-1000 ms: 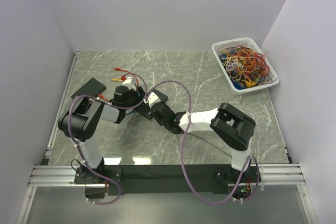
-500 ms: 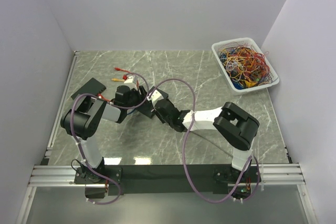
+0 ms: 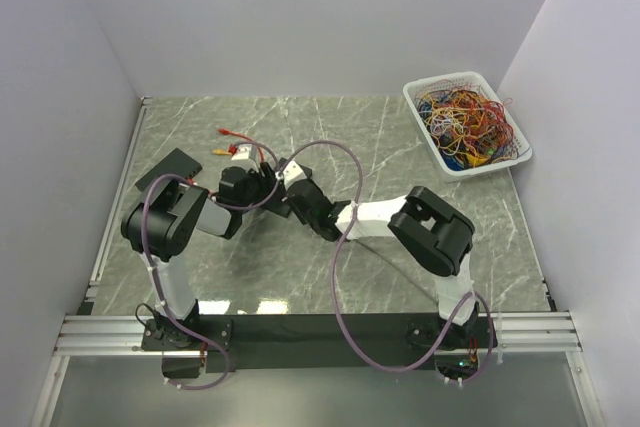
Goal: Insert the plug into the switch port
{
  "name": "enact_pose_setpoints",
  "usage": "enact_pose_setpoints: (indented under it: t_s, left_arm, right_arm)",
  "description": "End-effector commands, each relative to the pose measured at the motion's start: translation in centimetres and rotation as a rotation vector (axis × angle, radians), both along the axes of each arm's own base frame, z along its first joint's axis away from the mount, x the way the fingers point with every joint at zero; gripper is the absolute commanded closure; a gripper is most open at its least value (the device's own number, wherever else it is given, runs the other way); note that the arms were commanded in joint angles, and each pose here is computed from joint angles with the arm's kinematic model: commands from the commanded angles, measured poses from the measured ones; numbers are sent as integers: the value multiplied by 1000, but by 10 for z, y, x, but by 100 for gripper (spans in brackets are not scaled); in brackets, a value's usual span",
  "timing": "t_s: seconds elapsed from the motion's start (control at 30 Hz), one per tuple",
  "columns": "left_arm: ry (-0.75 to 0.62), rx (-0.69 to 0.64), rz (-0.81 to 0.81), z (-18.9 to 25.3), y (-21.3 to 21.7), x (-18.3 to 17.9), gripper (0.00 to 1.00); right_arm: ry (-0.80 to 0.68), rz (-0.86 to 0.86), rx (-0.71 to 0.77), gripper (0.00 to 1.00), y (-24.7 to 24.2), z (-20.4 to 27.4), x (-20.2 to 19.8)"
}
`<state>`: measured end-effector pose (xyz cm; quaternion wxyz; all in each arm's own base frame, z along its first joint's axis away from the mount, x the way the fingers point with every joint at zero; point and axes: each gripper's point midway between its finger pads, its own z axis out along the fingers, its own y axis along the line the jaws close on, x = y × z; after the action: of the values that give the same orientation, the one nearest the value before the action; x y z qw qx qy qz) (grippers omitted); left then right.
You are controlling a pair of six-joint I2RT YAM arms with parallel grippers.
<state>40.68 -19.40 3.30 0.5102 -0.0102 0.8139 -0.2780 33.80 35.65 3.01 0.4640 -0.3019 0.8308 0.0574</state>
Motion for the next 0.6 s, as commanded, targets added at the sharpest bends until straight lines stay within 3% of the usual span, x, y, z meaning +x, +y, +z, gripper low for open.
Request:
enact_pose_setpoints:
  t_s: [0.0,0.43,0.5,0.57]
  left_arm:
    - [402,-94,-388,-62,-77,-127,40]
    - [425,-26,-226,-64,-69,-91,41]
    - [417,-21,-206,-62,-70,-84,41]
    - [413,-21,-193,-58,-70,-79,42]
  right_arm:
    - [-312,139,646,100,111,182,38]
    - [-225,90,547,99,76,140,20]
    - [-223,71,531,93,69,137,18]
    - [-223,49,512,79,61,134,19]
